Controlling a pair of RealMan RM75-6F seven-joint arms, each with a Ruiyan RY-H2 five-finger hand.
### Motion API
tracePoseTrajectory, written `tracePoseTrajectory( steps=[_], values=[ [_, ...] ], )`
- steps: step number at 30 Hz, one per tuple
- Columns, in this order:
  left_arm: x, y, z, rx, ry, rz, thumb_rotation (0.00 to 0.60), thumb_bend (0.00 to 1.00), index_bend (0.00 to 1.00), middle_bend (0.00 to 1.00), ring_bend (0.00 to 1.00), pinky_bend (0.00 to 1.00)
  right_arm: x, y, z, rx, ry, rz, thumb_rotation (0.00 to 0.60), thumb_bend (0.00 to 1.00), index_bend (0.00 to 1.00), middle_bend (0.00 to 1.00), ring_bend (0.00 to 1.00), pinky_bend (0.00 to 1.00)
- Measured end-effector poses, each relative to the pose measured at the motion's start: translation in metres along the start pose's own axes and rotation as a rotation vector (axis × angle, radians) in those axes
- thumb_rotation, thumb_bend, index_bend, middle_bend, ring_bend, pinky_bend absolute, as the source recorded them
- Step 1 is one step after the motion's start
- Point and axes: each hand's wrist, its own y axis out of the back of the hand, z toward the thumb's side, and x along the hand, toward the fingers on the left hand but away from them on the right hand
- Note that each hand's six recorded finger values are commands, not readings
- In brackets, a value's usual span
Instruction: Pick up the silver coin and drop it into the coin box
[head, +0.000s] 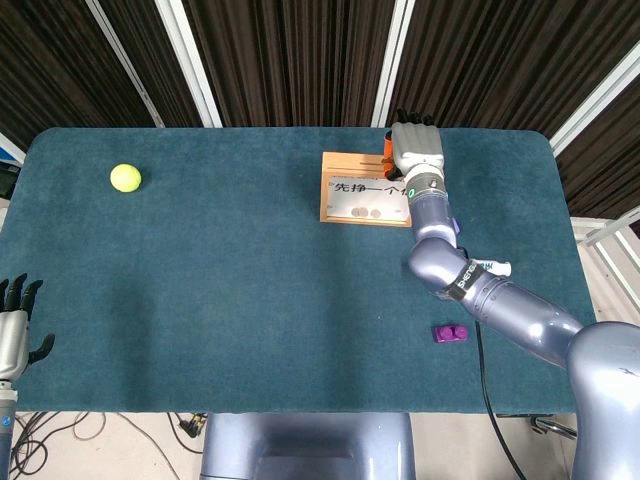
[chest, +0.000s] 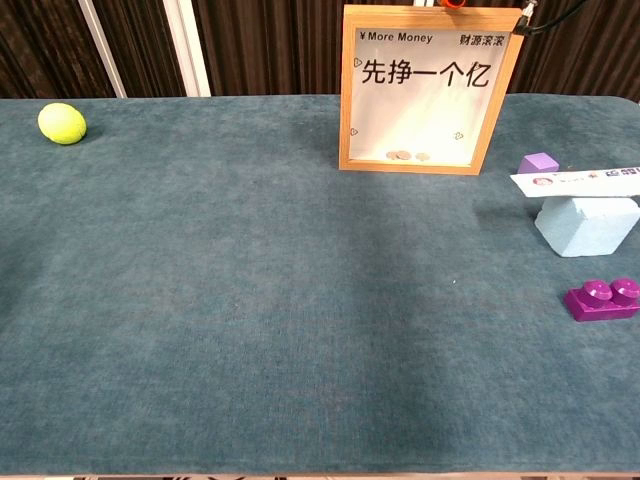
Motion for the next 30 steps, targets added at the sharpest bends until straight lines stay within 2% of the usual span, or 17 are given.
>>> tracePoseTrajectory(
  steps=[30],
  values=[
    [-0.0008,-0.0018,-0.0016,0.012,0.021,-0.024,0.600,0.27,0.14,0.03,0.00,0.00,-0.0045,-0.0047,-0.0025,0.017,-0.011,-0.002,0.600,0.49,0.64,0.02,0.00,0.00]
  ],
)
